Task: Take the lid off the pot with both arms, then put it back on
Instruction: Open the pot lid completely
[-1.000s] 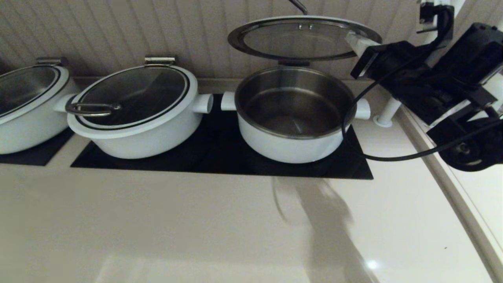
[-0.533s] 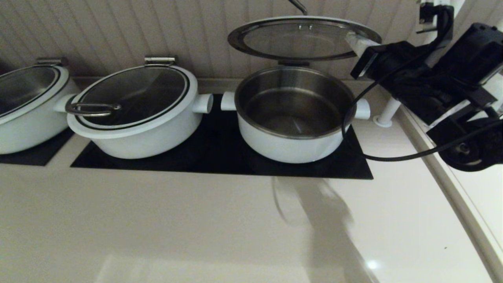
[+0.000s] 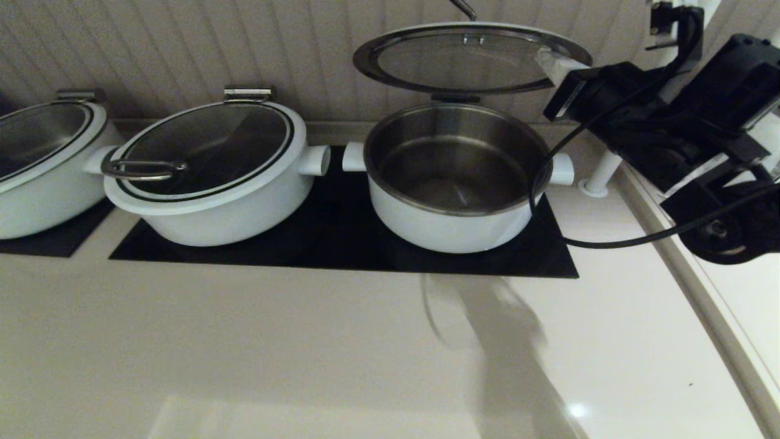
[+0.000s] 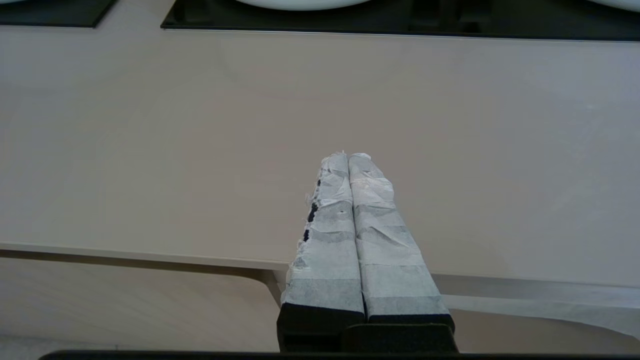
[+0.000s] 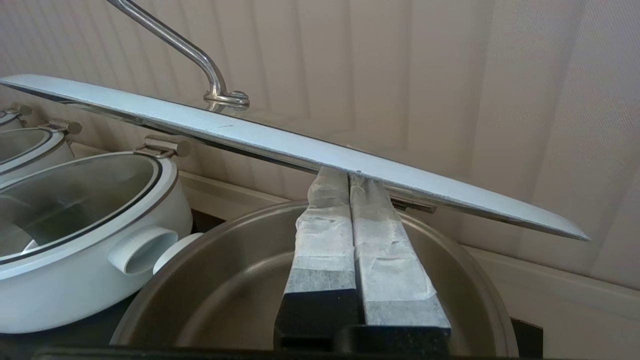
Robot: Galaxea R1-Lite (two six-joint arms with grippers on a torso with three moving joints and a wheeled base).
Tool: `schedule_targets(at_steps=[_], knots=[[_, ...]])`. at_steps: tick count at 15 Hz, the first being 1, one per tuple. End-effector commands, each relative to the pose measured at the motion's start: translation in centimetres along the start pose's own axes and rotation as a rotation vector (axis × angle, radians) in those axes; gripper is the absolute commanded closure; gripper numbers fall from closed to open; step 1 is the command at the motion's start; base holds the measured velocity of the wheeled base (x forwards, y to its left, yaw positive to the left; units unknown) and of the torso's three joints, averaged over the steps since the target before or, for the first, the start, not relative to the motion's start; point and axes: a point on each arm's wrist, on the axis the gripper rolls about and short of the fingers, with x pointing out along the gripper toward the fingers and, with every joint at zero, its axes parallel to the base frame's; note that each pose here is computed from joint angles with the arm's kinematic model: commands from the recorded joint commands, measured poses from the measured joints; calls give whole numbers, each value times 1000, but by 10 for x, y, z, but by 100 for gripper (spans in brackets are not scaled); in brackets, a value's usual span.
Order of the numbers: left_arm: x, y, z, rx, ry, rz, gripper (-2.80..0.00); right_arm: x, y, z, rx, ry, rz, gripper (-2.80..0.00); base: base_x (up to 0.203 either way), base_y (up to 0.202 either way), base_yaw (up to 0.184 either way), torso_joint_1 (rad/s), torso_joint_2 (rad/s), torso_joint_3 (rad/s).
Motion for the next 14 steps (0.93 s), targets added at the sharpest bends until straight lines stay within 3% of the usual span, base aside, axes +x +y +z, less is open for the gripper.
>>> schedule_targets(at_steps=[1, 14], knots=[[0, 0, 0, 0, -2, 1, 0, 1, 0, 2, -2, -13, 1, 0, 0, 0, 0, 0, 0, 0], [0, 0, 0, 0, -2, 1, 0, 13, -15, 20, -34, -94, -26, 0, 0, 0, 0, 0, 0, 0]])
